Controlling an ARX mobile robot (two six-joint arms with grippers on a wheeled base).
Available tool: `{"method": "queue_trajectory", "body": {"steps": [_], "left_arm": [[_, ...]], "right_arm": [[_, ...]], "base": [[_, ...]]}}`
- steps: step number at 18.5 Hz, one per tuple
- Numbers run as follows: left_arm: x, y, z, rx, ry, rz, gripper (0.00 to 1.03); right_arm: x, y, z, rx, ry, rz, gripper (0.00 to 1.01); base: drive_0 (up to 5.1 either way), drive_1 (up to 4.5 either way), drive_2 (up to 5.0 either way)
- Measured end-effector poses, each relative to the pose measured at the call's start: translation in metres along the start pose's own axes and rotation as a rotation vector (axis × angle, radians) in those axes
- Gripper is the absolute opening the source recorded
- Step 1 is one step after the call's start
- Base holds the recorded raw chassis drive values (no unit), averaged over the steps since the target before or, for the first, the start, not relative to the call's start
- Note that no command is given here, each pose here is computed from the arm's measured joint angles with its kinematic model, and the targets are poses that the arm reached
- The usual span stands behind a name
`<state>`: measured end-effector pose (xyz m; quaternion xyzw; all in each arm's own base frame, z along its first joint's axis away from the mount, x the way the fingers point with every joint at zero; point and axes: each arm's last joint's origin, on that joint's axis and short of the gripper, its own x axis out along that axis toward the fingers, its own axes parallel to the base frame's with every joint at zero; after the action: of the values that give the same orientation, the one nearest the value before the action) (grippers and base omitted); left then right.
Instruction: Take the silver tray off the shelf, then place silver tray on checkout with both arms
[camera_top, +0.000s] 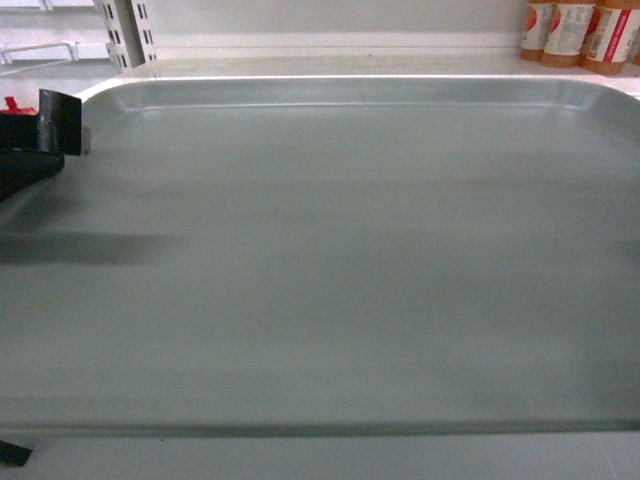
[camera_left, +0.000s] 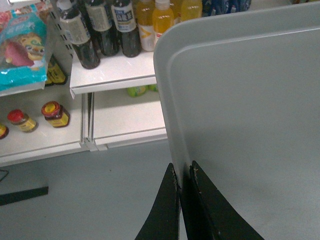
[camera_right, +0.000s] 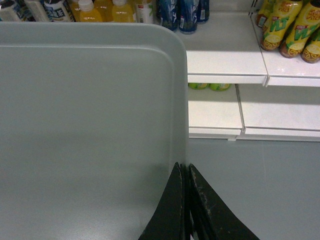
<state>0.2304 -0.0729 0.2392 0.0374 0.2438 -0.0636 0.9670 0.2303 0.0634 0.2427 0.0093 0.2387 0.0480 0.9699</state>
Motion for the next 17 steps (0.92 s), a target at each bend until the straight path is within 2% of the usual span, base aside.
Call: {"method": "queue_trajectory", "body": {"steps": [17], "left_arm": [[-0.0008, -0.0008, 0.0010, 0.000, -0.009, -0.004, 0.04]], "right_arm": [[-0.0001, -0.0001, 0.0008, -0.005, -0.008, 0.000, 0.02]], "base": [[0.1, -4.20, 4.3]]}}
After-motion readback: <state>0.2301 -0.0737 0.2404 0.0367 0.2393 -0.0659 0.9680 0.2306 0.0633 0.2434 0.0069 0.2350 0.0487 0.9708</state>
